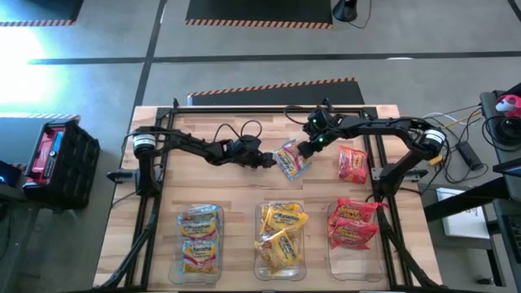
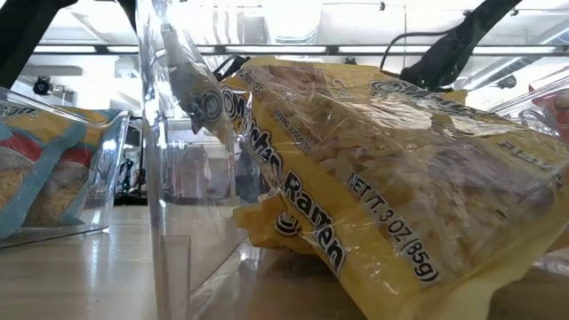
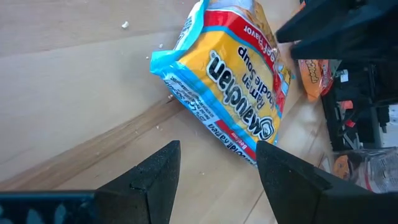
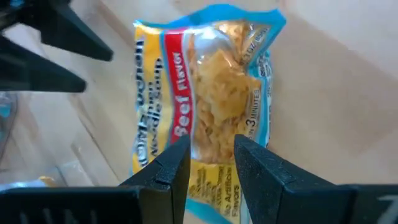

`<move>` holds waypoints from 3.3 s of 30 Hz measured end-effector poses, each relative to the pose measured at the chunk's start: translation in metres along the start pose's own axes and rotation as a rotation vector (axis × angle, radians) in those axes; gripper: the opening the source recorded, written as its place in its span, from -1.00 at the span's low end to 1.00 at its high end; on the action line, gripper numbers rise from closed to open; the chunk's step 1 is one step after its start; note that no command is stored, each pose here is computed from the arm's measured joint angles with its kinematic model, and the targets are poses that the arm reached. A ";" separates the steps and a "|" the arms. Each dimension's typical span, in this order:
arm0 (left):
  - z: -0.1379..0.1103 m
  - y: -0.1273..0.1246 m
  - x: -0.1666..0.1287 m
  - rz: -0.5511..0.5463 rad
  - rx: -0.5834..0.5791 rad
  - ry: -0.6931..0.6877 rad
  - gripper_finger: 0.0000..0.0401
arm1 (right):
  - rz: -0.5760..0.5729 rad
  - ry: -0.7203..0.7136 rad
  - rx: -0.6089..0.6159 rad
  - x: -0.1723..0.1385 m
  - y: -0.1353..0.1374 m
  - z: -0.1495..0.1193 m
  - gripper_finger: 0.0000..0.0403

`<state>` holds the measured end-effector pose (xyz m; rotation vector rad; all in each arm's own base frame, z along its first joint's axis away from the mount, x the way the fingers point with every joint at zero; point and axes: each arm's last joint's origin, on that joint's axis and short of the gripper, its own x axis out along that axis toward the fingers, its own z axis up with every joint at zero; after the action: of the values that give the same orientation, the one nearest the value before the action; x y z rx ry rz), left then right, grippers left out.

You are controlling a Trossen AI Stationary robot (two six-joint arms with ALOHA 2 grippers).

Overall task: Sort Maruchan noodles
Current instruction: Put the blue noodle pack into the left transparent bin

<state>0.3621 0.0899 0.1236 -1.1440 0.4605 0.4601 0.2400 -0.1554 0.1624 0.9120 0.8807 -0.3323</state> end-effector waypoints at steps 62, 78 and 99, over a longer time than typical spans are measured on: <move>0.010 -0.010 0.022 -0.030 0.016 -0.066 -0.03 | -0.051 0.080 -0.005 0.015 -0.011 -0.036 -0.43; 0.023 -0.014 0.041 -0.112 -0.003 -0.086 -0.03 | -0.048 0.066 -0.012 0.015 -0.011 -0.035 -0.43; 0.029 -0.015 0.054 -0.127 -0.008 -0.064 -0.34 | -0.021 0.034 -0.051 0.013 0.000 -0.035 -0.43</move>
<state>0.4181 0.1180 0.1141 -1.1555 0.3283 0.3871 0.2299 -0.1266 0.1414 0.8639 0.9260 -0.3118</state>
